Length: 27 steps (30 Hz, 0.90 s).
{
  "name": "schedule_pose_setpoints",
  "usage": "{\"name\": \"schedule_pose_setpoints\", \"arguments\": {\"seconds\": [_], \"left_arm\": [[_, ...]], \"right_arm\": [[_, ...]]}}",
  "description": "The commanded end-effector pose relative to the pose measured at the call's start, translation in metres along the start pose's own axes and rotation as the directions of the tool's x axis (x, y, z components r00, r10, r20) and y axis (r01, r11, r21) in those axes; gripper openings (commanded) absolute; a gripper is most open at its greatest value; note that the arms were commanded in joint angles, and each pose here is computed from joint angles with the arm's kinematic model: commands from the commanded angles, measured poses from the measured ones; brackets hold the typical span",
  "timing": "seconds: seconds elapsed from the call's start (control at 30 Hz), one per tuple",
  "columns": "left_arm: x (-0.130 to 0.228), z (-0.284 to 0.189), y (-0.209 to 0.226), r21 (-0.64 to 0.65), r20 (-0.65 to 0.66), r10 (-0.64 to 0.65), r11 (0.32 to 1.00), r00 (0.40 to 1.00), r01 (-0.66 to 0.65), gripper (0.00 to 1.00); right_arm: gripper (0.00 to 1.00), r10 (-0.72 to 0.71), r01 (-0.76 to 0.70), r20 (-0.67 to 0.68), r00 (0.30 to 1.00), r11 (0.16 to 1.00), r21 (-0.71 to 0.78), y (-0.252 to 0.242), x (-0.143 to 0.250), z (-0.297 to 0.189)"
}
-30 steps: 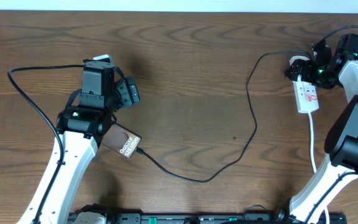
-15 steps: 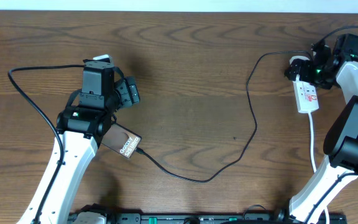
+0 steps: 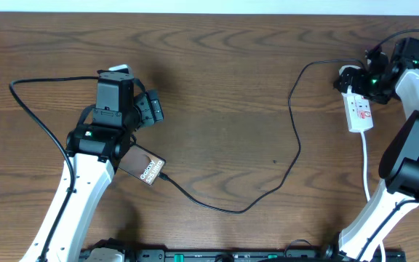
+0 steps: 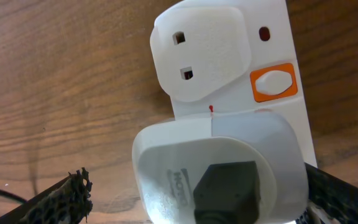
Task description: Plug charger to phone and switch on socket
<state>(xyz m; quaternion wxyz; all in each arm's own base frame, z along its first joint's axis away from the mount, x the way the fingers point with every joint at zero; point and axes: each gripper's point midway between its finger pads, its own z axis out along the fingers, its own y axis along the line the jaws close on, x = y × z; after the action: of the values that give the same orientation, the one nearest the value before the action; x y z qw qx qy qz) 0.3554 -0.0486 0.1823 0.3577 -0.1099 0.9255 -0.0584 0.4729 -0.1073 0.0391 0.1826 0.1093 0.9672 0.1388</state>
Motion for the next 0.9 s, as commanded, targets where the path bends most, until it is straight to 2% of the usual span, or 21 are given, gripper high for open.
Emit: {"name": "schedule_pose_setpoints", "arguments": {"seconds": [0.0, 0.6, 0.87], "left_arm": [[-0.003, -0.001, 0.003, -0.025, 0.007, 0.005, 1.0, 1.0, -0.005, 0.91], [-0.003, -0.001, 0.003, -0.026, 0.005, 0.006, 1.0, 1.0, -0.005, 0.91], [-0.002, -0.001, 0.003, -0.027, 0.003, 0.006, 1.0, 1.0, -0.006, 0.91]], "right_arm": [[0.99, 0.105, -0.114, -0.145, 0.984, 0.992, -0.053, -0.001, 0.038, 0.022], [0.99, 0.085, -0.088, -0.126, 0.988, 0.996, -0.018, -0.006, 0.025, 0.009], [0.99, 0.025, -0.027, -0.082, 0.996, 0.999, -0.025, -0.005, 0.014, 0.01]]}}
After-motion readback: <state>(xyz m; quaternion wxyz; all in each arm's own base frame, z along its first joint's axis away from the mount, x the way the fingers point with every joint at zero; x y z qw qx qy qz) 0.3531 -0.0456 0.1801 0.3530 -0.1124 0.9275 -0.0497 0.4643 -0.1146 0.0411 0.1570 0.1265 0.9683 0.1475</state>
